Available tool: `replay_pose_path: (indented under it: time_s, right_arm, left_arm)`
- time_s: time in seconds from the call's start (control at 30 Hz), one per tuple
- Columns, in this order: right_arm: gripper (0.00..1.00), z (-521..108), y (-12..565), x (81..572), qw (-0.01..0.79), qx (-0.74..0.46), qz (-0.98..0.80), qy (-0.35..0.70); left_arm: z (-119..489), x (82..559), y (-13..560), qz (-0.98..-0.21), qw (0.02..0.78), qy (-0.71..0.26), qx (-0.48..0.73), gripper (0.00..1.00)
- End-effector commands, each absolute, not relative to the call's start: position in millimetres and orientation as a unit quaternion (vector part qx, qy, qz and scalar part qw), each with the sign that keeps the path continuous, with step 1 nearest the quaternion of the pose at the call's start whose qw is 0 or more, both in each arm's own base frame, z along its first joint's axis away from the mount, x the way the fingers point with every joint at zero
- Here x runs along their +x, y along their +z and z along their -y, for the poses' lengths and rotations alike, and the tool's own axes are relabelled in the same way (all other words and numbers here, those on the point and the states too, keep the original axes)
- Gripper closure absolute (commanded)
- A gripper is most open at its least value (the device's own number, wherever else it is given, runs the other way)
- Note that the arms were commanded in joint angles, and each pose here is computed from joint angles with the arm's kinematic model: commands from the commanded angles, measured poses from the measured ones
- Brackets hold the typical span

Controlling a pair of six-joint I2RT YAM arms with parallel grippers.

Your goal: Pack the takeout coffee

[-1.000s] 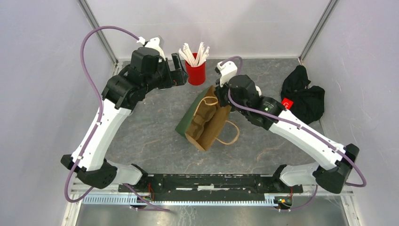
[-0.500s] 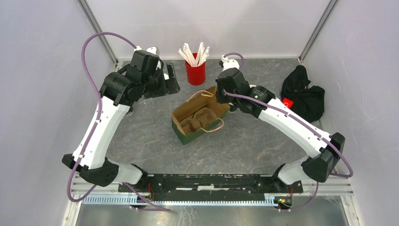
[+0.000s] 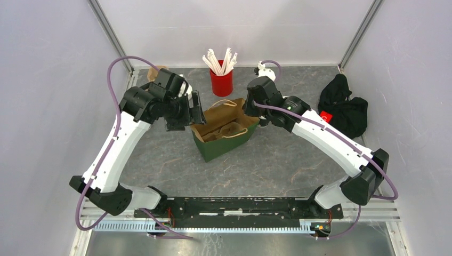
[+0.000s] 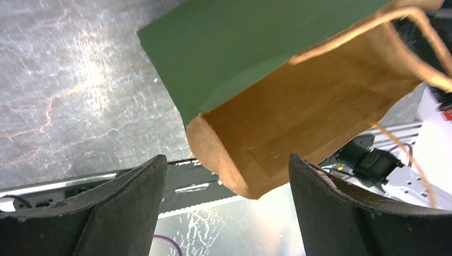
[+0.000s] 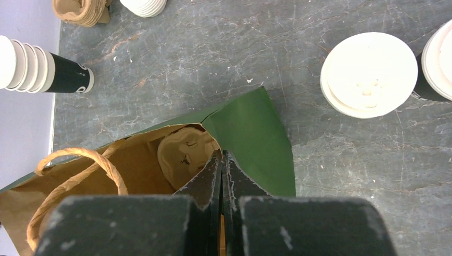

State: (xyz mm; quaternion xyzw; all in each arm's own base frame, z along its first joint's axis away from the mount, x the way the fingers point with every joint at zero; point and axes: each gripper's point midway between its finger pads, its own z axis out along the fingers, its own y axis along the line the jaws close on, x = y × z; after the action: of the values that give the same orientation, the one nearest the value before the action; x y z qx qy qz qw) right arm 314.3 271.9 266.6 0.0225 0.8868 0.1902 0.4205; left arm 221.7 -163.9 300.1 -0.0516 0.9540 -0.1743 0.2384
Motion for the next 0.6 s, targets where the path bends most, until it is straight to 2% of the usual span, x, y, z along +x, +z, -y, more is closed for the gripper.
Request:
replay_pose_path:
  time_s: [0.0,0.13,0.23,0.47,0.53,0.57]
  right_arm:
    - [1.00,-279.3,284.1,321.1,0.429,0.059,-0.875,0.219]
    - [1.00,-277.6,284.1,322.6,0.430,0.071,-0.873,0.217]
    - [1.00,-278.1,285.2,323.7,0.432,0.073,-0.872,0.219]
    - [0.94,-276.6,293.0,324.3,0.439,0.057,-0.871,0.213]
    - [0.84,-274.7,301.9,326.3,0.450,0.048,-0.867,0.207]
    - [0.76,-272.4,303.7,327.4,0.452,0.043,-0.868,0.200]
  left_arm:
    - [171.7,206.9,281.7,-0.960,0.188,-0.194,-0.068,0.16]
    - [169.5,208.5,265.9,-0.966,0.175,-0.176,-0.072,0.37]
    - [162.8,213.2,266.4,-0.965,0.194,-0.161,-0.079,0.43]
    - [159.9,231.8,264.2,-0.960,0.225,-0.144,-0.085,0.73]
    - [157.9,234.9,264.8,-0.959,0.233,-0.138,-0.086,0.79]
    - [155.9,236.5,265.9,-0.958,0.238,-0.133,-0.087,0.82]
